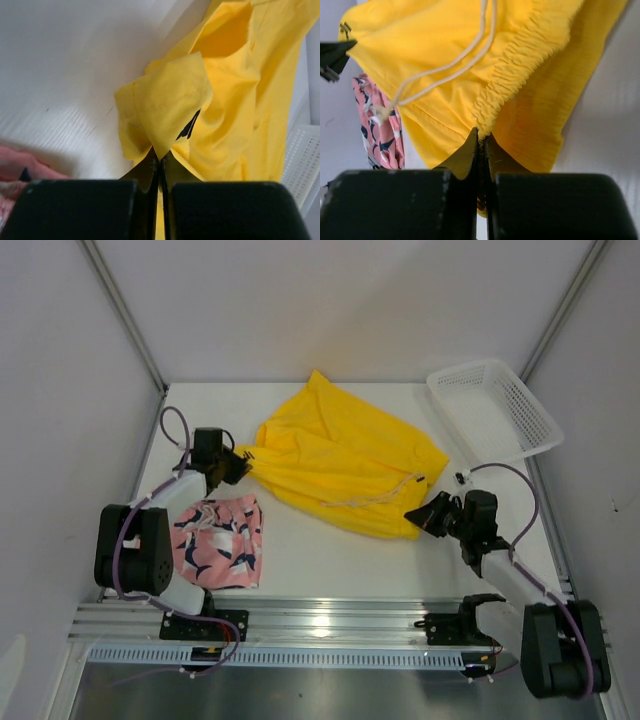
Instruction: Fold and stack the shorts
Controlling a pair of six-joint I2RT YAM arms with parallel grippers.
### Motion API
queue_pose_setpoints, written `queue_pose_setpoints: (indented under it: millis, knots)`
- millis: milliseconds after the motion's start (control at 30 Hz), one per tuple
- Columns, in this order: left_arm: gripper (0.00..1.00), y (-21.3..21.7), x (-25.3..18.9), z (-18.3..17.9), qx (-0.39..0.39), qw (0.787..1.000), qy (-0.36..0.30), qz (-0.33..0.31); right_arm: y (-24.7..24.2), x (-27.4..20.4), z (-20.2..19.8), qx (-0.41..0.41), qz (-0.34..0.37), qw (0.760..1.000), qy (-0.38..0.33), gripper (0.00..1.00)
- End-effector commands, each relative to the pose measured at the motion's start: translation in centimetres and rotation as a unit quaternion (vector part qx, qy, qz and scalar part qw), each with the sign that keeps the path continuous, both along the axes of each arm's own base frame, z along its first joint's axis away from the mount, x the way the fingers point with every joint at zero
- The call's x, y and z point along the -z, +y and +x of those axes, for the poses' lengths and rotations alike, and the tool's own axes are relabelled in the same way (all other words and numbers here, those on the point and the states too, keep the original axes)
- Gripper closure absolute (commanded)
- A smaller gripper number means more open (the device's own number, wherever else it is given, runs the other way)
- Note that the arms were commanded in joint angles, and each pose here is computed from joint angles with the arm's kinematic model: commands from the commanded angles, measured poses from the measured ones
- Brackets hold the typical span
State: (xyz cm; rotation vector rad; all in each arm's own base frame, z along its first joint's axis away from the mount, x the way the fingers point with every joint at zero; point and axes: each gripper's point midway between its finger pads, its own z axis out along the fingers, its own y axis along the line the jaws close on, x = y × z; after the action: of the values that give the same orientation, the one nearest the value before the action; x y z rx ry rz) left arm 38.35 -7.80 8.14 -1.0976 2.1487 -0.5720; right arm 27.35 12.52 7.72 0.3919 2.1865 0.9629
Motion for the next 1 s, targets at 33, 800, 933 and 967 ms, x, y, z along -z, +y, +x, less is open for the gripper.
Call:
queue_pose_setpoints:
  millis: [33,800,933,967]
  knots:
    - [1.00,2.3,-3.6,3.2,0.012,0.999,0.006,0.037,-0.1,-2.2,-1.4,0.007,-0.020,0.996,-0.091,1.00]
    - [1.00,6.7,-7.2,1.7,-0.020,0.998,-0.015,0.058,5.8,-7.6,-8.7,-0.126,0.018,0.956,-0.265,0.54]
    - [1.00,7.3,-6.9,1.1,-0.027,0.998,-0.016,0.060,6.7,-7.4,-9.0,-0.142,0.039,0.956,-0.253,0.46]
    - [1.00,7.3,-6.8,1.1,-0.026,0.998,-0.018,0.059,7.0,-6.8,-9.3,-0.149,0.045,0.957,-0.244,0.46]
